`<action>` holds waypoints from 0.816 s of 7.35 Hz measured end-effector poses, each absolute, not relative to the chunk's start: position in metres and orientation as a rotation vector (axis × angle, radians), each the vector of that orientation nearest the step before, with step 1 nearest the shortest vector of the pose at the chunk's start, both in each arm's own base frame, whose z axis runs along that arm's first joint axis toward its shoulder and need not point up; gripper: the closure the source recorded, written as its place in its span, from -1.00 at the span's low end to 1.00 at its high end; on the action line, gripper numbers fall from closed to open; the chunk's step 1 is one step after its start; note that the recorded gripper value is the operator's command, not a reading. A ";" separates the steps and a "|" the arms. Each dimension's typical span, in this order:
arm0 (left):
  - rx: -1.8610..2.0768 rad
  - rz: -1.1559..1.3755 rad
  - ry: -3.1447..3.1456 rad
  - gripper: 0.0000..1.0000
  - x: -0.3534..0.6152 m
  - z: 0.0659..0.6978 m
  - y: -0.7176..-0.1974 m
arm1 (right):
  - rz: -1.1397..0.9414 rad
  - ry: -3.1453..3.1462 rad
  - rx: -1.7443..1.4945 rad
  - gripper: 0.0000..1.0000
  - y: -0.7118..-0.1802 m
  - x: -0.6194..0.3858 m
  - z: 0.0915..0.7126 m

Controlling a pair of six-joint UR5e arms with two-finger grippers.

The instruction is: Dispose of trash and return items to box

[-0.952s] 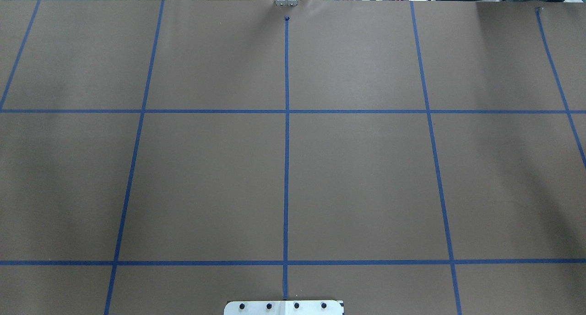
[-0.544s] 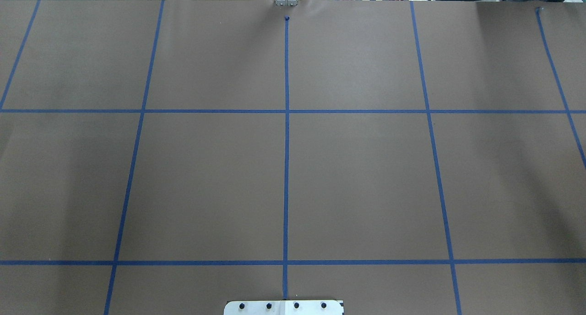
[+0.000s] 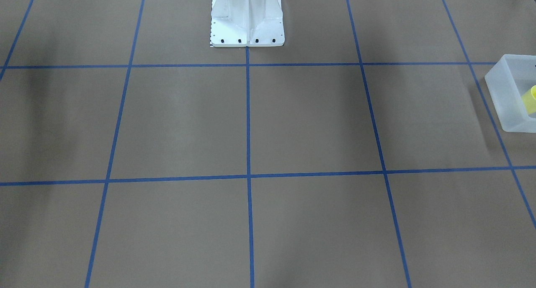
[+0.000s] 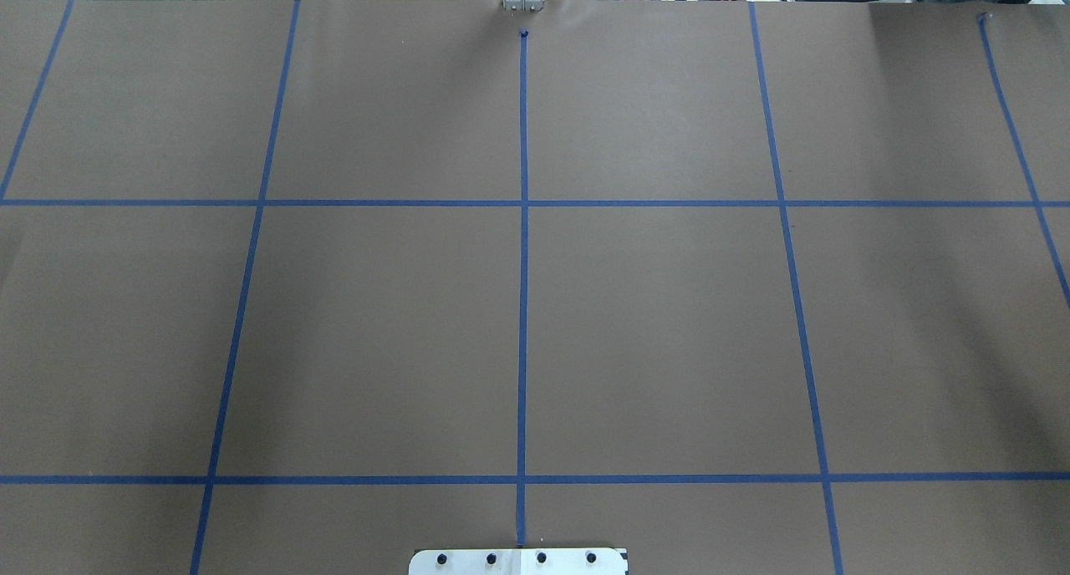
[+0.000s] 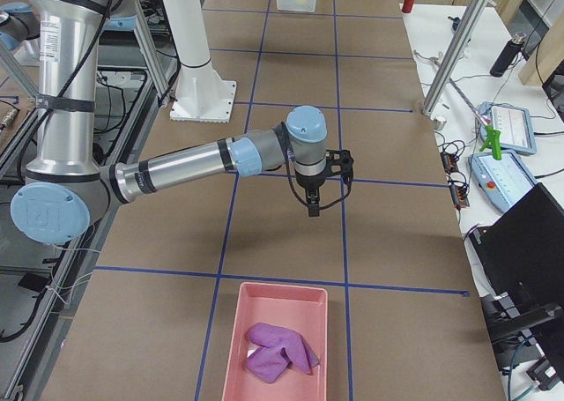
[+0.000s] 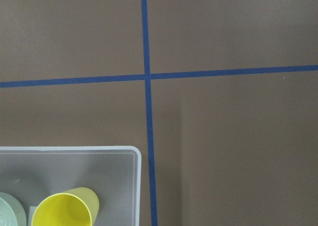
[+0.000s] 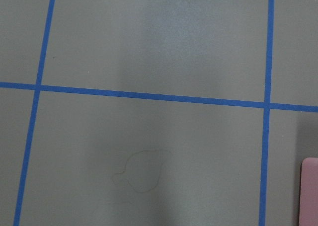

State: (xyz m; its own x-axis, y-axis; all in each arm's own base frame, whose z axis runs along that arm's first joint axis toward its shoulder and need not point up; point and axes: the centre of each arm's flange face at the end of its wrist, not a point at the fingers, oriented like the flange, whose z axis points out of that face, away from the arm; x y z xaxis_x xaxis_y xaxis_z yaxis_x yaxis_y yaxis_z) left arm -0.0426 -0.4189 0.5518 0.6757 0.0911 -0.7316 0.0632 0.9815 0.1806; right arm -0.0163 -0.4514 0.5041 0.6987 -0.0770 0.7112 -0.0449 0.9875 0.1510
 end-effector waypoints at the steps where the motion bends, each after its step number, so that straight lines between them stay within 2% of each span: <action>1: 0.212 0.024 0.822 -0.96 -0.038 0.540 -0.420 | -0.017 -0.782 0.161 -1.00 -0.450 -0.015 0.508; 6: 0.223 0.038 0.818 -0.96 -0.034 0.535 -0.425 | -0.003 -0.763 0.117 -1.00 -0.437 -0.012 0.532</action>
State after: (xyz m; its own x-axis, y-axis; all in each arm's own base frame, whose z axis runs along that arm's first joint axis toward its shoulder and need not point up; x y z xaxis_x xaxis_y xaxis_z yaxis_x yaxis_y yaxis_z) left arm -0.0337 -0.4254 0.5350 0.6842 0.1197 -0.7194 0.0524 0.9758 0.2121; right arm -0.0123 -0.4367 0.5319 0.7230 -0.0447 0.6894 -0.0401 0.9935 0.1065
